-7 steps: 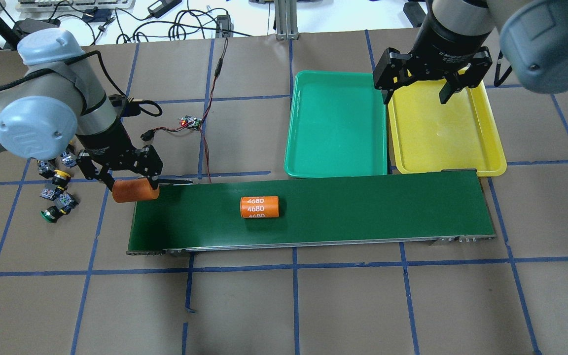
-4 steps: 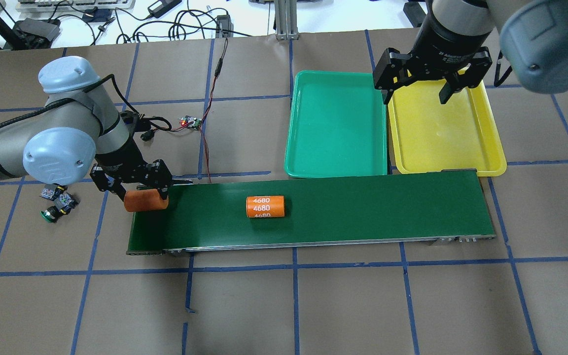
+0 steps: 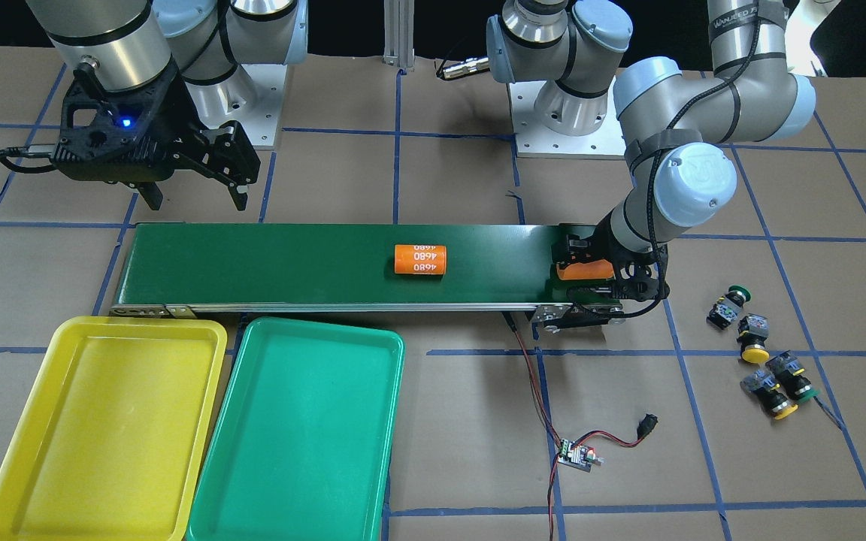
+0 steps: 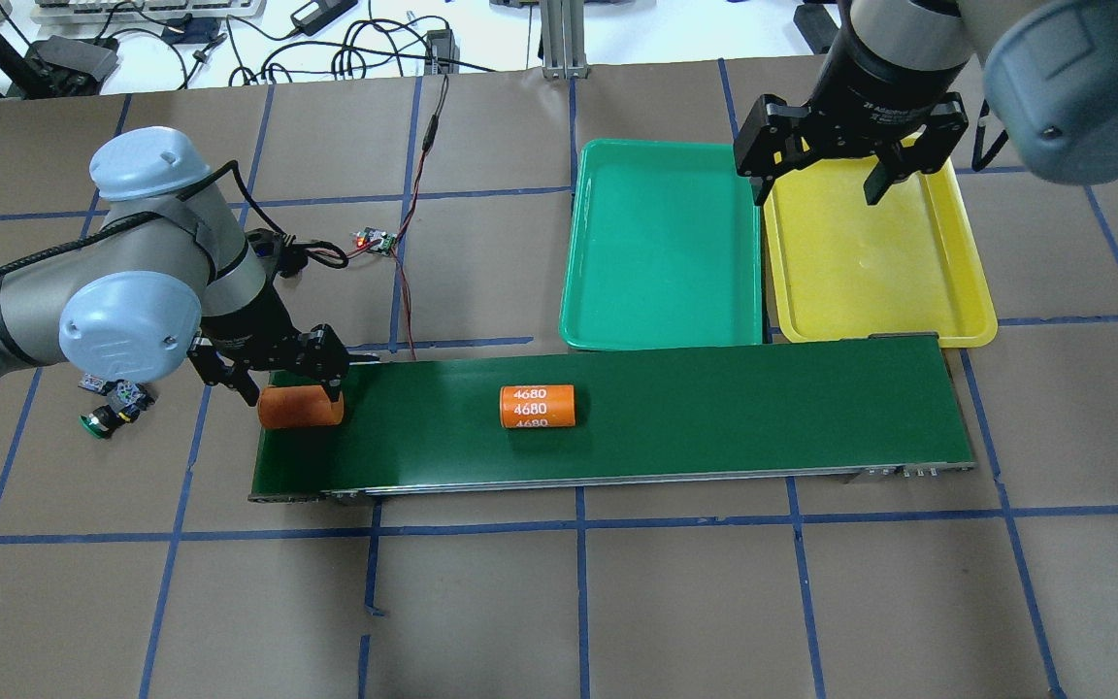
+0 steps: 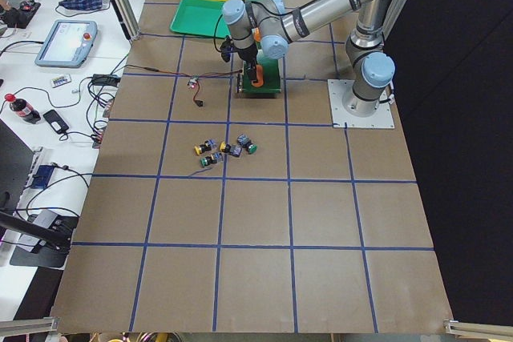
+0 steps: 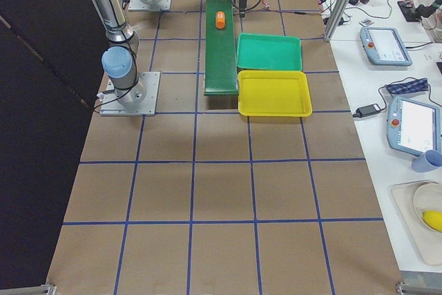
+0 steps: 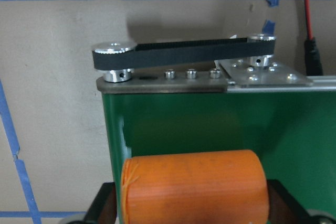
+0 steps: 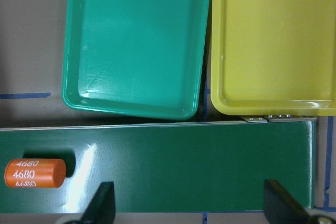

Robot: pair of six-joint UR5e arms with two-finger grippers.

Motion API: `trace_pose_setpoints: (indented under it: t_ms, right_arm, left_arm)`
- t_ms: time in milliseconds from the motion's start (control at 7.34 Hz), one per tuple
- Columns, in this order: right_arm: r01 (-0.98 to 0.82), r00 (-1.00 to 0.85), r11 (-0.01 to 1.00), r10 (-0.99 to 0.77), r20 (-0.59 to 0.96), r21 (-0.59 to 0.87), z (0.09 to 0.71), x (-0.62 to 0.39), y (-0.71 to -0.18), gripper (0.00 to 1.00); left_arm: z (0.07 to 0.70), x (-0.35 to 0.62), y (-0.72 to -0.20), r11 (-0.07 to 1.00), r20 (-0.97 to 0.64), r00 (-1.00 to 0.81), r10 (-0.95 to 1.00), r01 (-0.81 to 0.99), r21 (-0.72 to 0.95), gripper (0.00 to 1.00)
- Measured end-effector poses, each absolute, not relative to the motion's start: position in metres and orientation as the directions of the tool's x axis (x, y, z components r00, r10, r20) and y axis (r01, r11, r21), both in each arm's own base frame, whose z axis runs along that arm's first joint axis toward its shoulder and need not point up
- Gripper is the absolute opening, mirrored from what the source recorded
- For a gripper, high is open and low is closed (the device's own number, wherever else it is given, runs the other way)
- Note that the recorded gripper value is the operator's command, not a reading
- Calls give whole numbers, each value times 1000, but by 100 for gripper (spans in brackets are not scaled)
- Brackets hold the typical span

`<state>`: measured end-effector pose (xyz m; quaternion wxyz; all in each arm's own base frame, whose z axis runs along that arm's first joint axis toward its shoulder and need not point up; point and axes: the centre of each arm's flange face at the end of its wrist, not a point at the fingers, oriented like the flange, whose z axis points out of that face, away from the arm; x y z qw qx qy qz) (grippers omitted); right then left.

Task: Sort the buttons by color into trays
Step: 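Place the second orange cell on the conveyor belt and open, then move the left gripper back and grasp a yellow push-button switch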

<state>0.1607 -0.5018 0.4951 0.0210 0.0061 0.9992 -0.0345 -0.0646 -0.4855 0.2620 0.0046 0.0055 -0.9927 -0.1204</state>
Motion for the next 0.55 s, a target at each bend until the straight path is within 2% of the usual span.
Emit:
trace_pose_setpoints:
  t_ms: [273, 545]
  right_arm:
    - [13, -999, 998, 10, -42, -69, 495, 161, -502, 100]
    - [12, -999, 998, 9, -42, -69, 495, 161, -502, 100]
  left_arm:
    - [300, -64, -492, 984, 17, -1000, -22, -18, 178, 100]
    - [343, -24, -517, 990, 0, -997, -76, -76, 120, 100]
